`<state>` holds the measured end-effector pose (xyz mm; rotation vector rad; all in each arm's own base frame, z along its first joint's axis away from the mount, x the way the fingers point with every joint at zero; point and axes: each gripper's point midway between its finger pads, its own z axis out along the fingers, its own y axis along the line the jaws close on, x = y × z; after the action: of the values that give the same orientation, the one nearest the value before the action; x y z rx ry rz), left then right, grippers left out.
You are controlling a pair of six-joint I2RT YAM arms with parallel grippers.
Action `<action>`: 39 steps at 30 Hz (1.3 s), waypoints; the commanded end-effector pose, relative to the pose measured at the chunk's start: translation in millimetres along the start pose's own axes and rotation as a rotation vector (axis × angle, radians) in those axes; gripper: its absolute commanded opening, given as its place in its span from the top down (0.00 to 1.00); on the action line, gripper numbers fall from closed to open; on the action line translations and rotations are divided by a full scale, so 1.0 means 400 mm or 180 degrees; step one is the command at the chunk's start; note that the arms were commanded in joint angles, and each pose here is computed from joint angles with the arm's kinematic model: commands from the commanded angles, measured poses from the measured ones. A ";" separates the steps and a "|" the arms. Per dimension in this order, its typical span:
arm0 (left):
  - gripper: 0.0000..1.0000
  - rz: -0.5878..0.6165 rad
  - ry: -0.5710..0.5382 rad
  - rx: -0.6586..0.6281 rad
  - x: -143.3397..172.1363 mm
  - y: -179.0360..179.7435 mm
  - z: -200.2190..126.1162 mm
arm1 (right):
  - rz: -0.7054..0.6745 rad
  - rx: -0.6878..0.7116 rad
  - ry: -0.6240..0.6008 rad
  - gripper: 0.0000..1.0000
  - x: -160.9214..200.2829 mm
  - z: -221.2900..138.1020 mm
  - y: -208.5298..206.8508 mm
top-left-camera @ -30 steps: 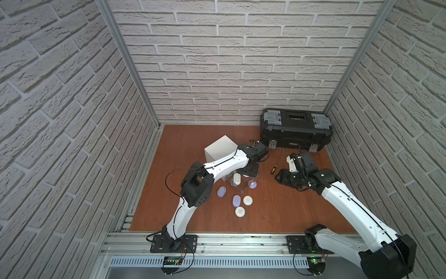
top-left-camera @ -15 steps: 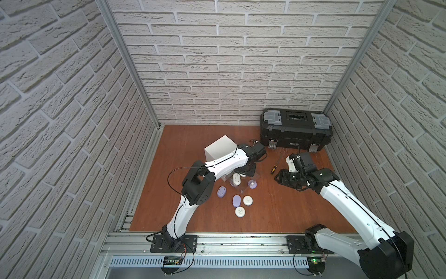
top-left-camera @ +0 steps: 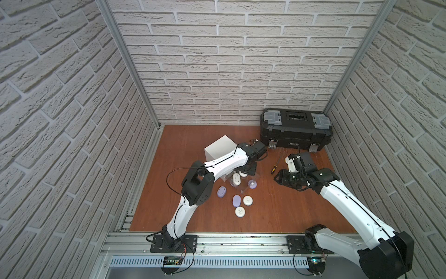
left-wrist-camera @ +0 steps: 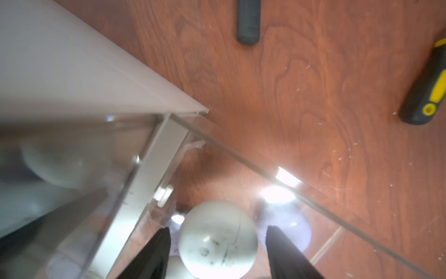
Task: Put the bluetooth earphones in the drawer according to color
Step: Place the bluetooth earphone in the drawer, then pick up the Bluetooth earphone from the center of the board.
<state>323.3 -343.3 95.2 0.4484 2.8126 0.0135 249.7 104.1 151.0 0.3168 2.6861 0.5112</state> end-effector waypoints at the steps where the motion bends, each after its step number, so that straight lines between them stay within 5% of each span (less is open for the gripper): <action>1: 0.31 0.0027 -0.0471 0.0108 -0.051 -0.001 -0.151 | -0.0096 -0.0183 -0.0012 0.48 0.001 -0.012 0.022; 13: 0.19 -0.0345 -0.1076 -0.0084 0.038 0.160 -0.386 | -0.0571 -0.0297 0.0299 0.46 0.181 0.088 0.066; 24: 0.16 -0.0868 -0.1061 -0.0237 0.211 0.353 -0.388 | -0.1595 -0.0112 -0.0117 0.35 0.245 0.157 0.100; 39: 0.16 -0.1029 -0.0969 -0.0260 0.285 0.413 -0.362 | -0.2696 -0.0171 -0.0147 0.30 0.285 0.244 0.194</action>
<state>229.4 -152.0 211.3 0.0021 2.5376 -0.0054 186.1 218.6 46.9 -0.7165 2.5479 0.2758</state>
